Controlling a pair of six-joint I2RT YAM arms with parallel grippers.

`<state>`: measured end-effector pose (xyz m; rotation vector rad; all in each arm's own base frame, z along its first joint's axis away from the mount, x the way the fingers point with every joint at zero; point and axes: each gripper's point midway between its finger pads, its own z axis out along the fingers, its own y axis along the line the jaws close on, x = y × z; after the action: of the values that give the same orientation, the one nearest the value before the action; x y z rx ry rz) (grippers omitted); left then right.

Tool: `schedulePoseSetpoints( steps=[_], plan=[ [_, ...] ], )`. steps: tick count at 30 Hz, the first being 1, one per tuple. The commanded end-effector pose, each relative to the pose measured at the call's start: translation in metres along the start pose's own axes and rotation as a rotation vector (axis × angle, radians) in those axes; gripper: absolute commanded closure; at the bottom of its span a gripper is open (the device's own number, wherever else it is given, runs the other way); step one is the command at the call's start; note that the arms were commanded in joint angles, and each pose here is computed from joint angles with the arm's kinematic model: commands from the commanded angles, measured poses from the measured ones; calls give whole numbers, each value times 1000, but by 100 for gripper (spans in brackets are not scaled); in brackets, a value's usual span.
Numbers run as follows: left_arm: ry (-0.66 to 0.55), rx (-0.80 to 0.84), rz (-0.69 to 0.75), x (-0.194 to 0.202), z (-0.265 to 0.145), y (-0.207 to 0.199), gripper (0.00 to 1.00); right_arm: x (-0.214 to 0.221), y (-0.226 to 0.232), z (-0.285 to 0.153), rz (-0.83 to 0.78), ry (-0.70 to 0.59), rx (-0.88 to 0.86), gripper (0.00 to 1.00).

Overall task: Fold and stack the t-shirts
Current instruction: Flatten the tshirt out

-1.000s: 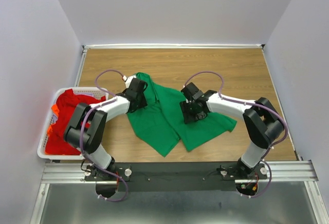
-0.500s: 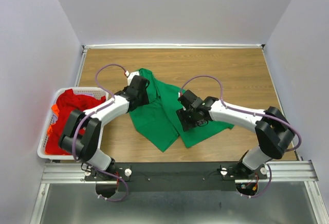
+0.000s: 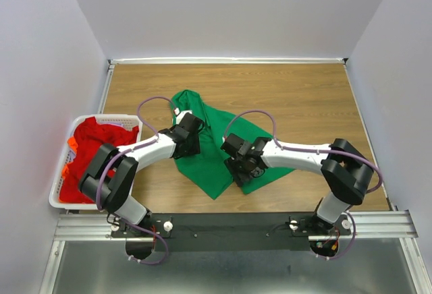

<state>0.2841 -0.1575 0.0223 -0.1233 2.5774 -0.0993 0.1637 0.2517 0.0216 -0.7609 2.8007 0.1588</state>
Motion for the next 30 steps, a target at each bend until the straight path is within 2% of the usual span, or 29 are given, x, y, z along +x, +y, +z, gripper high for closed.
schedulePoseSetpoints(
  steps=[1, 4, 5, 7, 8, 10, 11, 13, 14, 16, 17, 22, 24, 26, 30],
  plan=[
    [71, -18, 13, 22, 5, 6, 40, -2, 2, 3, -2, 4, 33, 39],
    [103, -22, 28, 31, 7, 10, 40, 3, -2, 8, -4, 23, 54, 45],
    [114, -16, 32, 34, 7, 9, 40, 2, -7, 8, 3, 11, 81, 53],
    [125, -16, 38, 39, 7, 11, 40, -5, -13, 3, 10, -24, 116, 60],
    [132, -20, 42, 41, 7, 13, 40, -9, -25, -1, 6, -49, 181, 71],
    [134, -24, 44, 43, 7, 15, 40, -20, -38, -11, 4, -92, 240, 80],
    [134, -25, 49, 43, 6, 15, 40, -32, -53, -19, 26, -121, 295, 88],
    [137, -25, 53, 44, 6, 16, 40, -45, -72, -31, 43, -157, 354, 95],
    [141, -24, 58, 45, 6, 16, 40, -56, -98, -38, 92, -183, 425, 99],
    [144, -23, 63, 46, 6, 17, 40, -75, -128, -50, 155, -218, 483, 99],
    [146, -24, 71, 47, 6, 18, 40, -89, -160, -60, 239, -241, 538, 100],
    [151, -16, 87, 51, 4, 21, 40, -131, -259, -90, 403, -296, 761, 100],
    [149, -10, 94, 51, 4, 20, 41, -141, -284, -83, 403, -275, 800, 99],
    [147, -8, 101, 51, 3, 21, 41, -160, -319, -93, 482, -331, 830, 99],
    [137, -6, 107, 50, 0, 23, 41, -178, -375, -85, 568, -357, 840, 99]
  ],
)
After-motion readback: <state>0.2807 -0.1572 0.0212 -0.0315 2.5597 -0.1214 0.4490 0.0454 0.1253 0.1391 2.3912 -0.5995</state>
